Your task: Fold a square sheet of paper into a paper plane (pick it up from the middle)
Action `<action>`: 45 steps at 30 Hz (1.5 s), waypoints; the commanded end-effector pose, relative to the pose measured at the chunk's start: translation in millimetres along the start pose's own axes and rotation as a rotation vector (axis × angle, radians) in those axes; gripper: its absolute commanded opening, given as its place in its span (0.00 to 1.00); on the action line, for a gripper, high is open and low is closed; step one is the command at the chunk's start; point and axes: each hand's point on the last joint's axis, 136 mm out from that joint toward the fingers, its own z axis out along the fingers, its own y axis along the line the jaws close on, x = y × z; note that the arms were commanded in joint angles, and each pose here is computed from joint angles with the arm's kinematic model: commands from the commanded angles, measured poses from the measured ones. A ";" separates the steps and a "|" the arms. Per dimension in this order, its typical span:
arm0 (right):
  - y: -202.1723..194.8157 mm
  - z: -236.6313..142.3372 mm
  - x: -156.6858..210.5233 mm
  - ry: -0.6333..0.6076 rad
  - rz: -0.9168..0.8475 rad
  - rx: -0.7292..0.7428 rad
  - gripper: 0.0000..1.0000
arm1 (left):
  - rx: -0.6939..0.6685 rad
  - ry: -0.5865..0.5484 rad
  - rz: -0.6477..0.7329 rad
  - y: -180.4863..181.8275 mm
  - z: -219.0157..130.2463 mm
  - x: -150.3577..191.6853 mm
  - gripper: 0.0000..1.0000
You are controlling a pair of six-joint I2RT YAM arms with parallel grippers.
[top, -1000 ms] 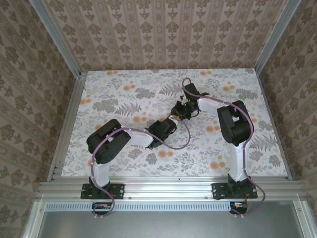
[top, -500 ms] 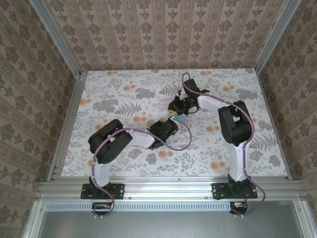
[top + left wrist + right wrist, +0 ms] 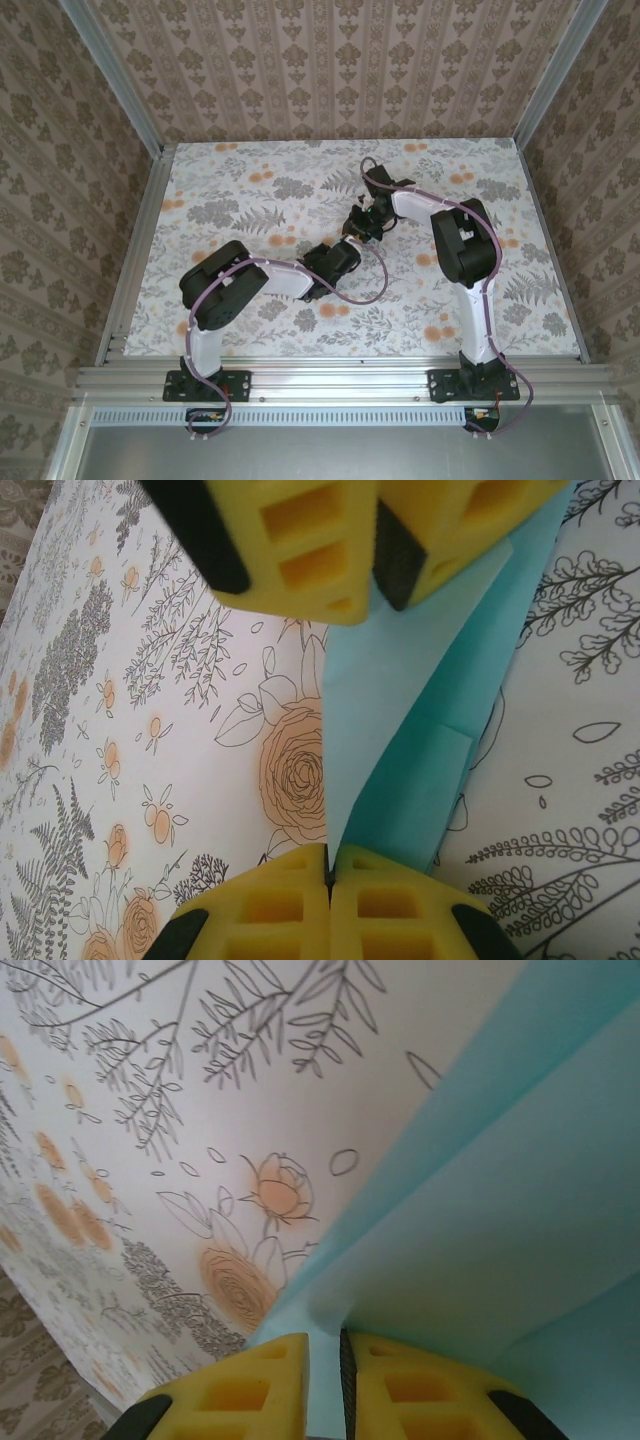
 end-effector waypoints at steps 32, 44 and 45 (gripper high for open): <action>-33.9 16.2 -5.3 0.010 -0.013 0.114 0.17 | 0.353 0.020 -0.365 41.3 -62.1 9.8 0.55; -30.6 15.8 -4.4 0.004 -0.038 0.079 0.17 | 0.818 0.011 -0.962 46.3 -35.9 -23.4 0.27; -29.5 15.3 -4.7 0.001 -0.040 0.074 0.17 | 0.842 0.016 -0.988 45.6 -31.5 -24.5 0.26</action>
